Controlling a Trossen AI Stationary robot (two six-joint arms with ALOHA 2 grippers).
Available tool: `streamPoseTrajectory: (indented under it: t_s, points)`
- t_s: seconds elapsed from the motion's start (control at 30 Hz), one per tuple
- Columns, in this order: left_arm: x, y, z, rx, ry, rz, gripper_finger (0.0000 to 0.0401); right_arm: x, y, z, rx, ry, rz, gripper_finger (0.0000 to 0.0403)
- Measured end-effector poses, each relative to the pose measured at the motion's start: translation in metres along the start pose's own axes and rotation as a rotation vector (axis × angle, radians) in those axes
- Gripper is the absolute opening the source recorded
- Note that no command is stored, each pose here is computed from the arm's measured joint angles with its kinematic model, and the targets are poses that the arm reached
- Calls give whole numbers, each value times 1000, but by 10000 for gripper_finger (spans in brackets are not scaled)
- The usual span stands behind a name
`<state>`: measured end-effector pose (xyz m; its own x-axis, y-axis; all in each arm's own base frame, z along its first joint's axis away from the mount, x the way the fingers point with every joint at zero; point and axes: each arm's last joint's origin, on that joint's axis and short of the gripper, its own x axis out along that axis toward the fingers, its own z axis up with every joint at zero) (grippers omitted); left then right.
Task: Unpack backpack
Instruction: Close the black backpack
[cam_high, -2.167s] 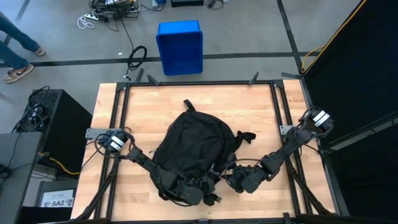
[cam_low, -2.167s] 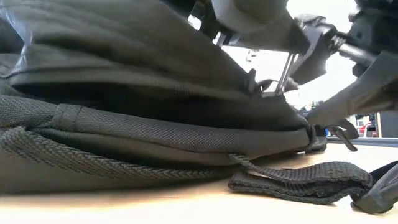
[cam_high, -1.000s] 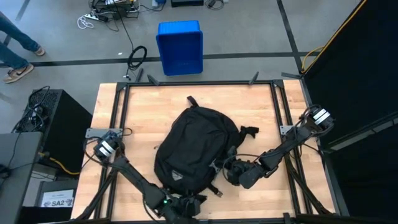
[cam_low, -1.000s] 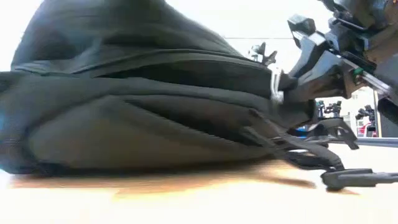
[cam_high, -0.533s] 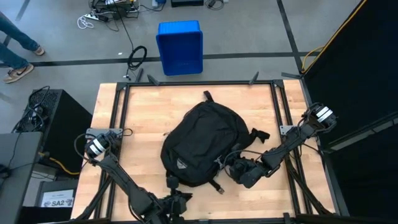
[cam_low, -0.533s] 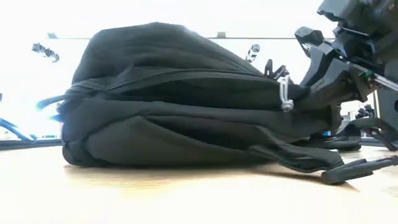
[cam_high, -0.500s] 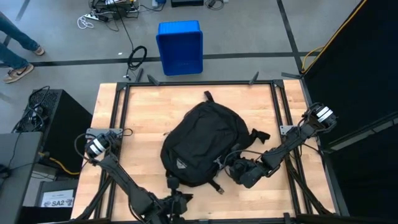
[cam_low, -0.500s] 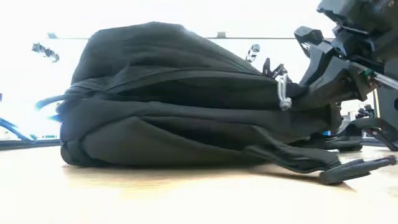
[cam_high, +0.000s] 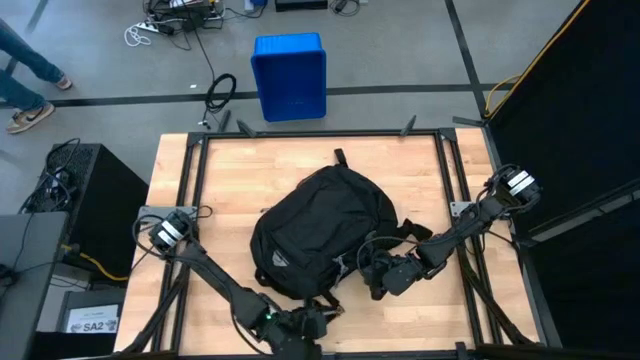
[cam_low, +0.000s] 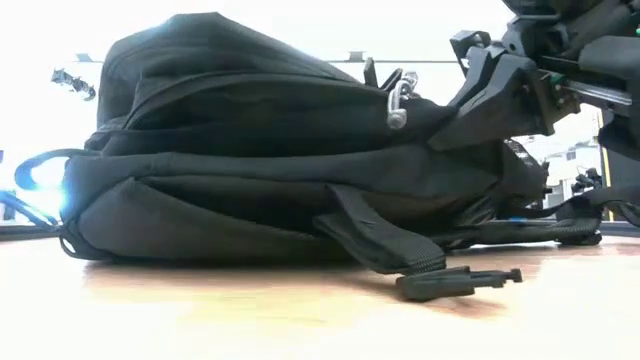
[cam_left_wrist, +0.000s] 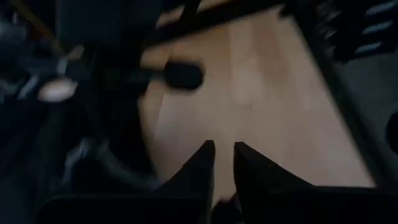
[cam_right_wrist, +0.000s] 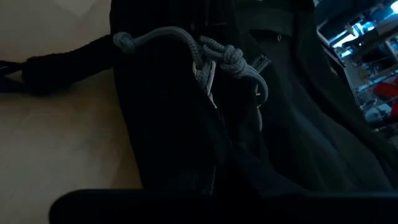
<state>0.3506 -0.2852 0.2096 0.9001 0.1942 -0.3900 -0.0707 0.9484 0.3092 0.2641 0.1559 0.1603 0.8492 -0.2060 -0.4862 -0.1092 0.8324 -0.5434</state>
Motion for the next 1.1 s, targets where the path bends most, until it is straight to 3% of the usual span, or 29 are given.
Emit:
streamPoseTrajectory:
  t_s: [0.1, 0.3, 0.5, 0.83, 1.1]
  points:
    - [1, -4, 6, 59, -72, 42, 62, 3, -3, -1, 8, 5, -4, 0]
    - [-8, -11, 1, 272, -59, 217, 73, 4, -5, 0, 19, 2, 1, 0]
    - [-6, -32, -19, 372, -52, 287, 73, 4, -5, 0, 25, -5, 0, 0]
    - [6, -36, -30, 309, -46, 283, 82, 4, -5, 2, 39, -18, 0, 0]
    - [14, -29, -30, 221, -42, 270, 170, 4, -5, 3, 43, -24, 1, 0]
